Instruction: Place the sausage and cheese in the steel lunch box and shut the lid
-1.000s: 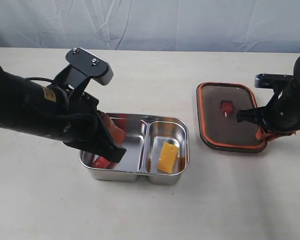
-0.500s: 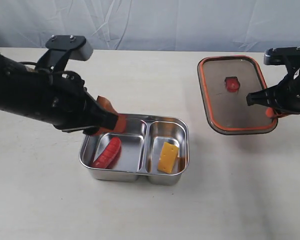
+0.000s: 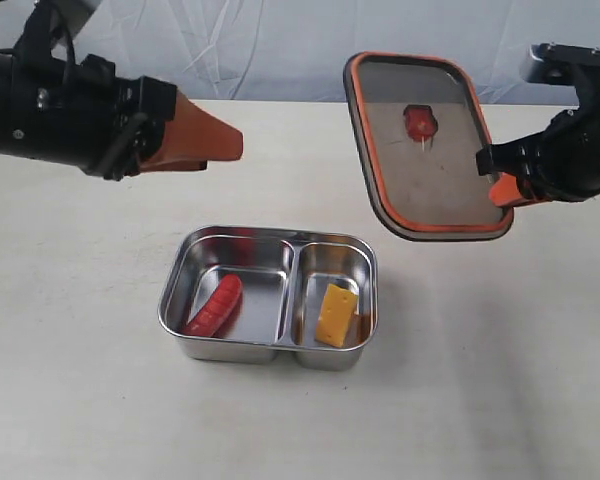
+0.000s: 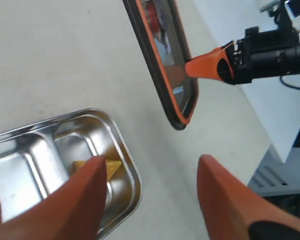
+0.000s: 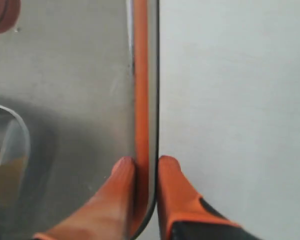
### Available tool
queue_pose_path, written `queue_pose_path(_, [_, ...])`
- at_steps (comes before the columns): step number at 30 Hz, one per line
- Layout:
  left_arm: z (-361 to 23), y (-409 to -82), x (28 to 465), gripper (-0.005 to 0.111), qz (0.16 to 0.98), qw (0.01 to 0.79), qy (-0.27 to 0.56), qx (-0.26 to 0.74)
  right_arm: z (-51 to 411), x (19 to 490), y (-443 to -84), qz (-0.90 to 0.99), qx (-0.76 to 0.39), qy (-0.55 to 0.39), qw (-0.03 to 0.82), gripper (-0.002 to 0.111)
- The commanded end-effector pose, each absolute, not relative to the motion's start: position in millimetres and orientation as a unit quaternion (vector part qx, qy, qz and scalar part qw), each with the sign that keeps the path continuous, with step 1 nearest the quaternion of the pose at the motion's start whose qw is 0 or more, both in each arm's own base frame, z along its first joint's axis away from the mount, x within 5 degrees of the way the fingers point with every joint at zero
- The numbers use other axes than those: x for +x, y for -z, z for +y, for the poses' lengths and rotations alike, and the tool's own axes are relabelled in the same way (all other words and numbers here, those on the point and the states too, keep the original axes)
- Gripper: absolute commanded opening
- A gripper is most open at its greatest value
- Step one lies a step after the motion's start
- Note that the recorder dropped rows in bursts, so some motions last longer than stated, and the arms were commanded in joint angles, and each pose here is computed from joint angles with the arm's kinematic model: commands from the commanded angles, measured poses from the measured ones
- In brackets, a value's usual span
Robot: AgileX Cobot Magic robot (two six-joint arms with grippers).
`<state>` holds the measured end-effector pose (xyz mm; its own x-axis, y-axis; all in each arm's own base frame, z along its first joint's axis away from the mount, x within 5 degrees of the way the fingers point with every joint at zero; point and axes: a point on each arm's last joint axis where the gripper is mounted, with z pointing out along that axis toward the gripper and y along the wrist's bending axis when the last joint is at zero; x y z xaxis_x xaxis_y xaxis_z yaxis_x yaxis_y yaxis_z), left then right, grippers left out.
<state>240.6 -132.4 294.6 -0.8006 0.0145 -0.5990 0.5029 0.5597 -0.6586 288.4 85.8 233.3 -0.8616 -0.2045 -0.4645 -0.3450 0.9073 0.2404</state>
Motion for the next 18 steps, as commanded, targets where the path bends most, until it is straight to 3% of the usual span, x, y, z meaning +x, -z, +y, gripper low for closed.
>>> queue_pose_path(1, [-131,-299,247,0.053,0.807,0.274,0.503,0.146,94,281,-246,0.935,-0.159,-0.218,0.232,-0.001])
queue_pose_path(13, [-133,-304,250,0.053,0.782,0.295,0.530,0.142,101,266,-263,0.918,-0.183,-0.272,0.225,-0.001])
queue_pose_path(18, [-133,-307,251,0.053,0.773,0.305,0.539,0.137,124,256,-266,0.906,-0.220,-0.284,0.224,-0.001])
